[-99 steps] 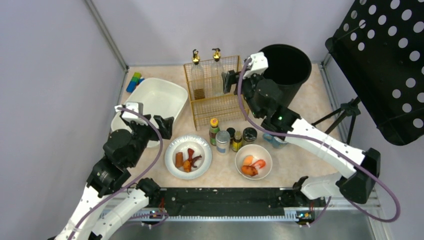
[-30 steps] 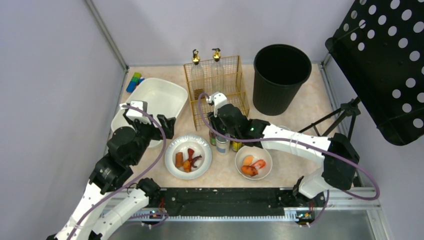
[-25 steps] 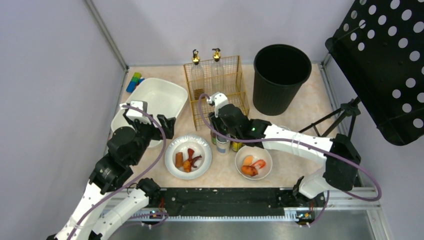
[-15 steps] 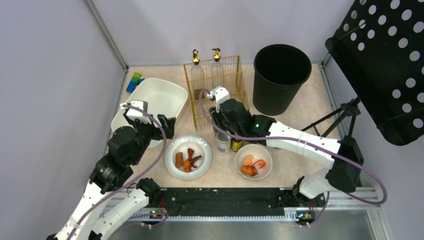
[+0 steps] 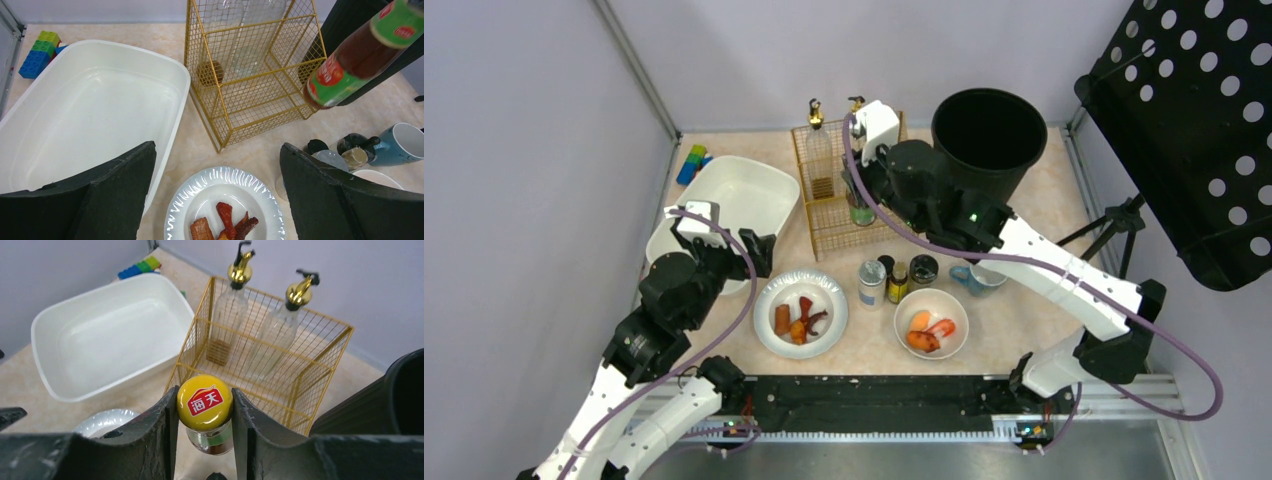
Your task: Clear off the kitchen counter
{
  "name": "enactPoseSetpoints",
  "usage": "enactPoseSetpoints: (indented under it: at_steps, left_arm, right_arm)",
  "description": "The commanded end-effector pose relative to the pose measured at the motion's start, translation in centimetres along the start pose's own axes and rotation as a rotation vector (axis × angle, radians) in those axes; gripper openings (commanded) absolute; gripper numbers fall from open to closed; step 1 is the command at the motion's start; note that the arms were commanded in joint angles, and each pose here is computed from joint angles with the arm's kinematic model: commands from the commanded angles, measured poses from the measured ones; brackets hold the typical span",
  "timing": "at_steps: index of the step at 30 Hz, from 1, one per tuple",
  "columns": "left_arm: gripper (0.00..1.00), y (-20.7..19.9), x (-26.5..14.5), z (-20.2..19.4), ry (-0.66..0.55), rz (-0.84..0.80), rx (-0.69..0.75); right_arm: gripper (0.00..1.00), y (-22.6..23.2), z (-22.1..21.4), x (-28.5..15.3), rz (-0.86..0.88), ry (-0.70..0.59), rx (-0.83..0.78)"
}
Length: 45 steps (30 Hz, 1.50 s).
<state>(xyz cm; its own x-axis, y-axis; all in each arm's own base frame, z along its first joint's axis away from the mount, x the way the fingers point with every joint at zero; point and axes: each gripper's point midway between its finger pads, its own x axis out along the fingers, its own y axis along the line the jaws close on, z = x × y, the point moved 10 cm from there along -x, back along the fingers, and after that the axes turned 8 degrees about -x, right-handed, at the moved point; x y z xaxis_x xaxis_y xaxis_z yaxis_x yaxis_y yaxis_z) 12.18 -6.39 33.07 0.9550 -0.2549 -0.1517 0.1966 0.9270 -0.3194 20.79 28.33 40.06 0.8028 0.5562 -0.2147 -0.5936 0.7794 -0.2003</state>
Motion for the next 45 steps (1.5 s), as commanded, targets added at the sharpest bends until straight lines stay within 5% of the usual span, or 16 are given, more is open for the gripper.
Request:
enactPoseSetpoints:
  at_steps: [1,11,23,45]
  left_arm:
    - [0.98,-0.2,0.1,0.4,-0.018,-0.016,-0.003]
    - [0.98,-0.2,0.1,0.4,-0.017,-0.018,-0.004]
    - [0.98,-0.3,0.2,0.3,-0.009,-0.027,-0.002]
    - [0.98,-0.2,0.2,0.4,-0.016,-0.014,-0.002]
  right_arm:
    - [0.0,-1.6,5.9,-0.8,-0.08,-0.192,0.003]
    - [0.0,-3.1,7.8,3.0,-0.139,-0.241,0.049]
    - [0.0,-2.9,3.9,6.7,-0.111,-0.182,0.118]
    - [0.0,-2.8,4.6,10.7,-0.15,-0.33,0.194]
